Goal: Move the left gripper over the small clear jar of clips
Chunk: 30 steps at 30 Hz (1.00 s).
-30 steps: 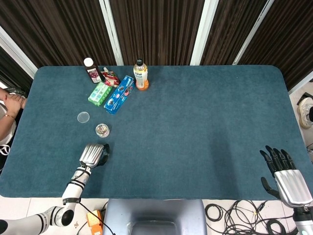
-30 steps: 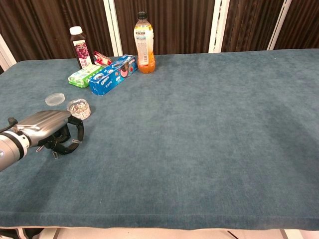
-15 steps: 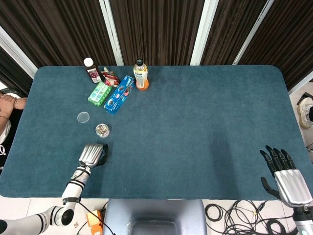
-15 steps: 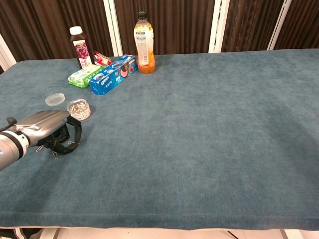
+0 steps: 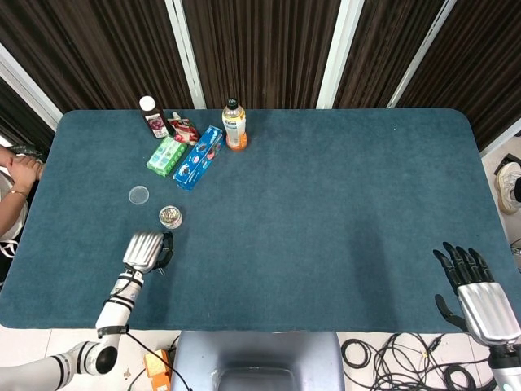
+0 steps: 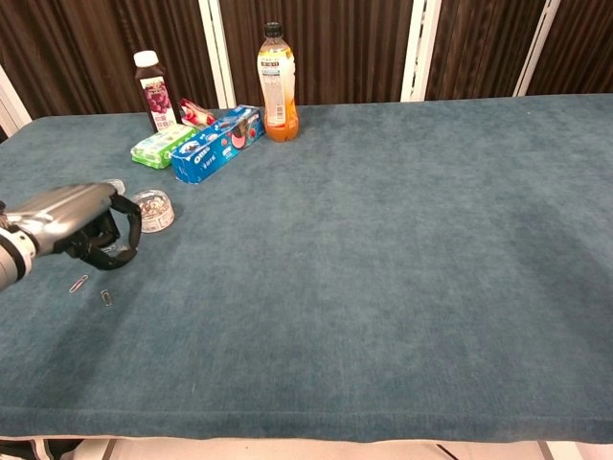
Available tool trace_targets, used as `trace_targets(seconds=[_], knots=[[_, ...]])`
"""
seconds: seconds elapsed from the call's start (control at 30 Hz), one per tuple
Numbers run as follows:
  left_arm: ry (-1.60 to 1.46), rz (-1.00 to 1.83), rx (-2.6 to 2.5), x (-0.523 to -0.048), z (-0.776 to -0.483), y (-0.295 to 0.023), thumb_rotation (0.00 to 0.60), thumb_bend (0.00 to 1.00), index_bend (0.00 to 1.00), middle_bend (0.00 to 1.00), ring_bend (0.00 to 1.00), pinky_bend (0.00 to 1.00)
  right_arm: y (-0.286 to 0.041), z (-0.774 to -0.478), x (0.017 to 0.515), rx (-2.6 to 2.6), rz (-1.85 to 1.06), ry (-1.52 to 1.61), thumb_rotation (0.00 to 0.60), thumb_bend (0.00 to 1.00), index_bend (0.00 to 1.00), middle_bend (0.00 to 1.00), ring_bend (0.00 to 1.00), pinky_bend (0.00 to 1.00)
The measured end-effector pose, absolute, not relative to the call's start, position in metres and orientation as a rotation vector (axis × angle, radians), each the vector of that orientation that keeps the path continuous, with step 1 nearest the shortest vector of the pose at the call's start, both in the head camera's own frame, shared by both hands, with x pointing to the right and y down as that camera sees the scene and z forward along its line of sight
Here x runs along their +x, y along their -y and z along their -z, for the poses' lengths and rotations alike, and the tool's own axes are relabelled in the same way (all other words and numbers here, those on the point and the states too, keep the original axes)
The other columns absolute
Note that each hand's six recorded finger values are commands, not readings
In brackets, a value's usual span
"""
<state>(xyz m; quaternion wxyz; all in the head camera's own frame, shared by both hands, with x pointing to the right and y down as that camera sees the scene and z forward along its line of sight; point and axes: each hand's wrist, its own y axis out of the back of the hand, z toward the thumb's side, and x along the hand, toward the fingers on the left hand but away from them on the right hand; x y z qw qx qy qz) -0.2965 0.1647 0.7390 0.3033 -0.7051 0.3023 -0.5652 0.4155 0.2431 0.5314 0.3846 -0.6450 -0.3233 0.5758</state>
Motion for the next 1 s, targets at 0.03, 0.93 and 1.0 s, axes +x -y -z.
trace_targets(seconds=[0.03, 0.93, 1.0], knots=[[-0.814, 1.495, -1.867, -0.298, -0.737, -0.162, 0.600, 0.44, 0.74, 1.00, 1.00, 1.00, -0.243, -0.531, 0.416, -1.643, -1.467, 0.824, 0.600, 0.37, 0.00, 0.00, 0.00, 0.03], [-0.963, 1.631, -1.781, -0.300, -0.763, -0.077, 0.600, 0.43, 0.66, 1.00, 1.00, 1.00, -0.242, -0.525, 0.422, -1.632, -1.464, 0.858, 0.600, 0.37, 0.00, 0.00, 0.00, 0.03], [-0.957, 1.644, -1.790, -0.299, -0.767, -0.078, 0.600, 0.42, 0.60, 1.00, 1.00, 1.00, -0.242, -0.524, 0.422, -1.631, -1.463, 0.861, 0.600, 0.37, 0.00, 0.00, 0.00, 0.03]])
